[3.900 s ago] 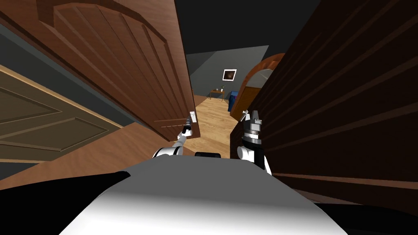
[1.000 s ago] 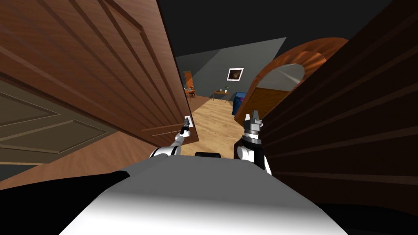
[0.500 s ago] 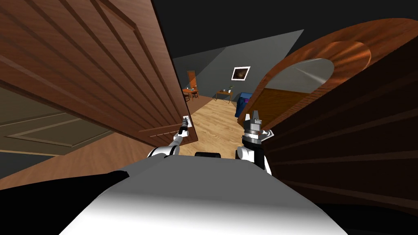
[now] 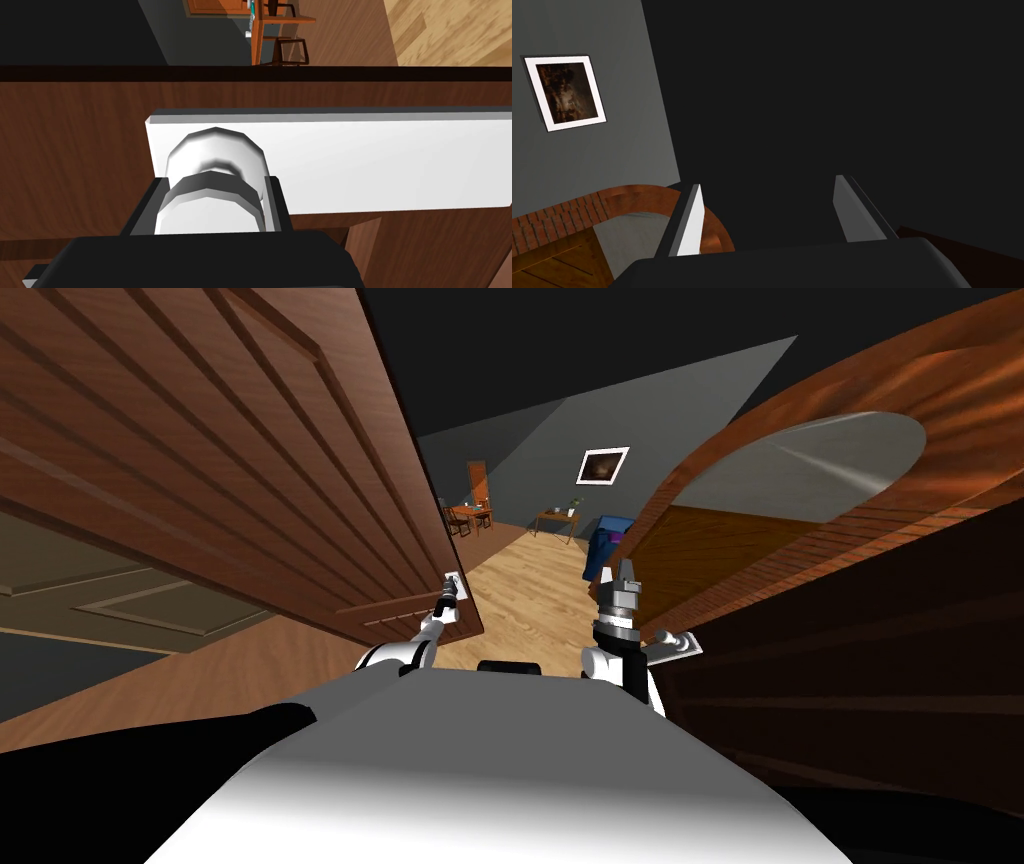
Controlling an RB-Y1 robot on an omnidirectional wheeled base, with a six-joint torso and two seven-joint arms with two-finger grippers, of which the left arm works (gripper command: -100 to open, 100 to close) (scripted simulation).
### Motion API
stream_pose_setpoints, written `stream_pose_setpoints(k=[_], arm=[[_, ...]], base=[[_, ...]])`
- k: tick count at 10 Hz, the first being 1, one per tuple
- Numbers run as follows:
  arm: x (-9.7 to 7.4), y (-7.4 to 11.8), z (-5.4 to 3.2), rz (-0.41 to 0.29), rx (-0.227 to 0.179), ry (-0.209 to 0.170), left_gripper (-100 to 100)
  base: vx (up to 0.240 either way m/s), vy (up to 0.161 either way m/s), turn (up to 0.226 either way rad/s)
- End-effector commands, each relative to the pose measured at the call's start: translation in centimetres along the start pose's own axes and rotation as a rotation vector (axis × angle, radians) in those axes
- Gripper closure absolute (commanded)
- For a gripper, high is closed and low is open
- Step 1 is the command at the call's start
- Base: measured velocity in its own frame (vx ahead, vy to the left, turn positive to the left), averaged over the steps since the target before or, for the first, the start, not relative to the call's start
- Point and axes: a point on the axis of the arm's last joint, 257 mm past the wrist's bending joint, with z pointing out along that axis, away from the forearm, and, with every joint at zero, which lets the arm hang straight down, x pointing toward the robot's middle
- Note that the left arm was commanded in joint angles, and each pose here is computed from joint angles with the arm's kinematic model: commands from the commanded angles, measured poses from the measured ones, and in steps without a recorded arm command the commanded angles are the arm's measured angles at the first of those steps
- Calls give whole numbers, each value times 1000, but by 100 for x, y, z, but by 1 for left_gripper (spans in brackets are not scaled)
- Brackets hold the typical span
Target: Push the door open
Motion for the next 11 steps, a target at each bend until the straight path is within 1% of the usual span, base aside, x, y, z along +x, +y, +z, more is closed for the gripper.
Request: stream_pose_setpoints(k=[1,2,3,5,6,8,9,10,11], arm=[[-89,3,-25,5,-5,-14,100],[-85,-21,-17,5,0,-13,100],[-190,-27,-9,4,0,-23,100],[-240,-31,-5,4,0,-28,100],[-313,-37,-1,4,0,-35,100],[-404,-45,5,3,1,-44,100],[-404,-45,5,3,1,-44,100],[-482,-54,8,3,1,-52,100],[-482,-54,8,3,1,-52,100]], base=[[64,-25,37],[3,2,-11],[103,-80,118],[166,-90,155],[156,-92,95],[192,-112,155],[125,-78,53],[171,-96,121],[139,-95,102]])
